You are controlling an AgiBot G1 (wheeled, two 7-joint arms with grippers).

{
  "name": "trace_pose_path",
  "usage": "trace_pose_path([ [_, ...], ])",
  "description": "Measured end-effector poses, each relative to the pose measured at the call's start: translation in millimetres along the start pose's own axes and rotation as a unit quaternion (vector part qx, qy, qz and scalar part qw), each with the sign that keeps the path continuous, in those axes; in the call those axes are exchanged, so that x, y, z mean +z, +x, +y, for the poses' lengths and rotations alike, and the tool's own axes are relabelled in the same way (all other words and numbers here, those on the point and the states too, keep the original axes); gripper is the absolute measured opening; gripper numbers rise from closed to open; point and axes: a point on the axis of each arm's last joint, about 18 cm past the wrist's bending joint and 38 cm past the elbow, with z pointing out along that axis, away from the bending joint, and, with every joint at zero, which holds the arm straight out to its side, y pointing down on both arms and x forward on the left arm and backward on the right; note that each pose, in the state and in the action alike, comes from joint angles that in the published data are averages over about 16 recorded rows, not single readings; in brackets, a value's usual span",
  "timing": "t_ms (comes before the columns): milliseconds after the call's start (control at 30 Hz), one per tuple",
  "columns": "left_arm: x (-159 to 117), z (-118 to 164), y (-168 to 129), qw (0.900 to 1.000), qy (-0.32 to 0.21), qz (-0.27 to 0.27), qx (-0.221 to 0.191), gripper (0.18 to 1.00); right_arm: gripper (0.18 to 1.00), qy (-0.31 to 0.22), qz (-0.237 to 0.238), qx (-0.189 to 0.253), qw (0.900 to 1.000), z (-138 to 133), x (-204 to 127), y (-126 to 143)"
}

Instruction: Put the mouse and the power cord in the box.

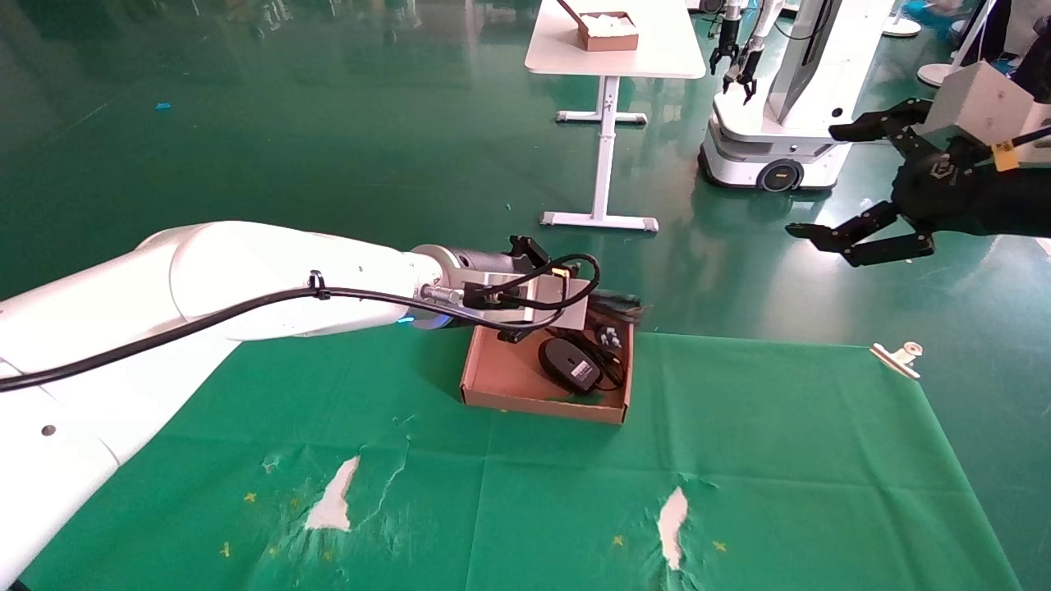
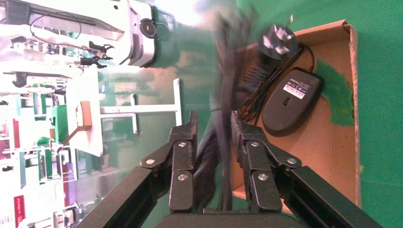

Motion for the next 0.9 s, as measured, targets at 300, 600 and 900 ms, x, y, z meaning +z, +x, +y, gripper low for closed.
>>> trace_pose_path([
  [300, -7.5, 7.3, 22.7, 0.9968, 0.034, 0.019, -0.071, 0.424, 1.001, 0.015, -0.004, 0.011, 1.0, 0.7, 5.8, -8.2],
  [600, -31.5, 17.0, 61.0, 0.9737, 0.103, 0.048, -0.197, 0.622, 1.001, 0.056, -0.021, 0.04, 0.997, -0.3, 11.3, -32.0],
  [900, -68.6, 25.7, 89.2, 0.9353, 0.173, 0.066, -0.302, 0.813, 1.001, 0.099, -0.05, 0.072, 0.991, -5.4, 12.0, -62.7],
])
